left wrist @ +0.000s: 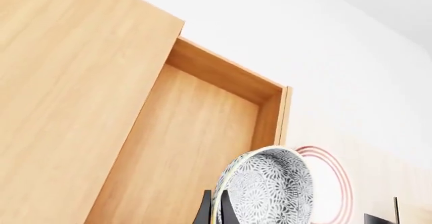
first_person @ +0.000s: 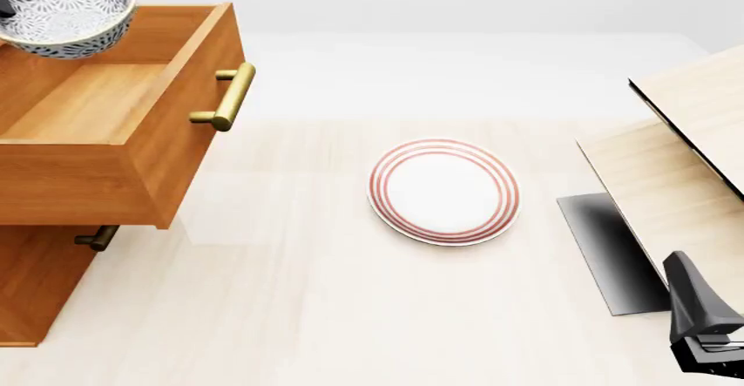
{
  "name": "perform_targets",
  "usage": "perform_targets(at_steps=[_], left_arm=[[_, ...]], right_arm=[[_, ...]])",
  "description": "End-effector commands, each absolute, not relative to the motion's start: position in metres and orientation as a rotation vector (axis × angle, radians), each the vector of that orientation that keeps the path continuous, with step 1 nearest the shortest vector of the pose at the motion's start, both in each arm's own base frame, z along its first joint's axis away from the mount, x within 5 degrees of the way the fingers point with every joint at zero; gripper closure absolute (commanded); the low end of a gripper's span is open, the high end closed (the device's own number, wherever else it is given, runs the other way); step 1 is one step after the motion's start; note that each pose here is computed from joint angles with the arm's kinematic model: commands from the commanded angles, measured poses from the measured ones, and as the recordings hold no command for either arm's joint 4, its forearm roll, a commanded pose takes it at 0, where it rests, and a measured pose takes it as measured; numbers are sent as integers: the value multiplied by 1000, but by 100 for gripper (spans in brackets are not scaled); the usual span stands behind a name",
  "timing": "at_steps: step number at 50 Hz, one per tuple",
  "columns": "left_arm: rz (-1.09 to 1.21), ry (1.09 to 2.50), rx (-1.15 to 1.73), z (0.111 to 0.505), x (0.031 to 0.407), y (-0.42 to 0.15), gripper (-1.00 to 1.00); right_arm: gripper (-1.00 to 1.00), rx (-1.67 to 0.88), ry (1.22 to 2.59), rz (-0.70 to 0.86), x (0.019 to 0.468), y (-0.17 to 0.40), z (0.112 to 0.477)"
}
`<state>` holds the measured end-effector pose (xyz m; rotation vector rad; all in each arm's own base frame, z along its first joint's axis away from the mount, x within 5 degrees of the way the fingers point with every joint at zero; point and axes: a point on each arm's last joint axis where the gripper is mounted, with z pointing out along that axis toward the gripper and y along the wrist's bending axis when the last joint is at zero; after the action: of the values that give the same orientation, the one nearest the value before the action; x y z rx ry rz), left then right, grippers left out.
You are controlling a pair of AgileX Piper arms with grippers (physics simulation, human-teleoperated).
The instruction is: Open the top drawer of the cabinet and put the bowl in it.
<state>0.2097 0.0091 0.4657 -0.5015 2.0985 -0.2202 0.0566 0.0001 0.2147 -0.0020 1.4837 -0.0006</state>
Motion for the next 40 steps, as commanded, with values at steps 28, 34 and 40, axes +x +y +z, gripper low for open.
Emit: perform_targets(at_steps=[28, 34, 40], left_arm=[[-209, 2124, -567, 436, 237, 18, 100], [-212, 2133, -575, 428, 247, 18, 100], [-213, 2138, -580, 423, 254, 19, 100]], right_arm=[[-100, -1, 1484, 0, 56, 0, 215], [-100, -2, 1483, -1, 56, 0, 215], [-100, -2, 1483, -1, 56, 0, 215]])
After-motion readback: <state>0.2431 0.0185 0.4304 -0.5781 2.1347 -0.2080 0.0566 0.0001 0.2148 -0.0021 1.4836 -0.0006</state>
